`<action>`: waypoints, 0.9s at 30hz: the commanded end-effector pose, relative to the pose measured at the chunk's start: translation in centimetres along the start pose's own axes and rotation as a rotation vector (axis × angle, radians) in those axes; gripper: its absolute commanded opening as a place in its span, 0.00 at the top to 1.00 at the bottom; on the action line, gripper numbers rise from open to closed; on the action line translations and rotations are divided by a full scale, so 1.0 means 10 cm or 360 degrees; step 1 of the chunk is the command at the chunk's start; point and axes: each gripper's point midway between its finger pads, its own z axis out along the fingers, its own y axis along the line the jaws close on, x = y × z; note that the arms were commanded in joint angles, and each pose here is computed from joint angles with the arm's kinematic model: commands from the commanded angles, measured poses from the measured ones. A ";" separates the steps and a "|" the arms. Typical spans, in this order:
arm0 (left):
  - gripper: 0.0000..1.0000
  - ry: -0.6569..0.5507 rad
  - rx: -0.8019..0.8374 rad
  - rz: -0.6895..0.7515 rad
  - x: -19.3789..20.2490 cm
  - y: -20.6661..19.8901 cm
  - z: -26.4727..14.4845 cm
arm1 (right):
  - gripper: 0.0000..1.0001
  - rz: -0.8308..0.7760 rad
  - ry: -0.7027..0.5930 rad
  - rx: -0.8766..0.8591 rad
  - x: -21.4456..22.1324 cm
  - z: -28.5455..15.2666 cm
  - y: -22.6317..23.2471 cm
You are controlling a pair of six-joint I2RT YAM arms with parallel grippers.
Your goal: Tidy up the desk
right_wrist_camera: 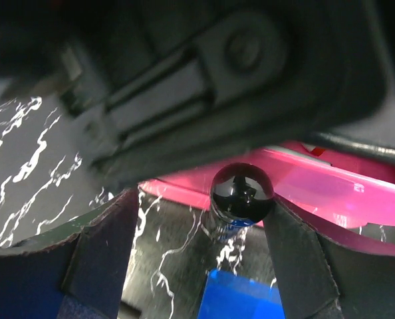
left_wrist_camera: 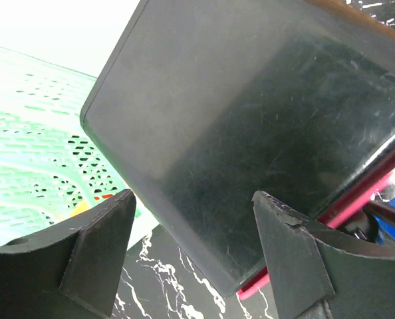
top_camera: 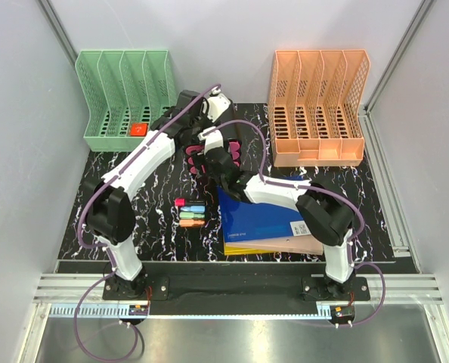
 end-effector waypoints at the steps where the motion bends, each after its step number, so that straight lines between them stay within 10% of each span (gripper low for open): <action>1: 0.23 0.0430 0.0298 0.0037 0.81 -0.50 -0.01 | 0.18 0.0063 -0.0295 0.0042 -0.56 0.08 0.02; 27: 0.23 0.0070 0.0023 -0.0347 0.10 0.36 -0.16 | 0.16 0.0197 -0.0122 0.0111 0.03 -0.23 -0.24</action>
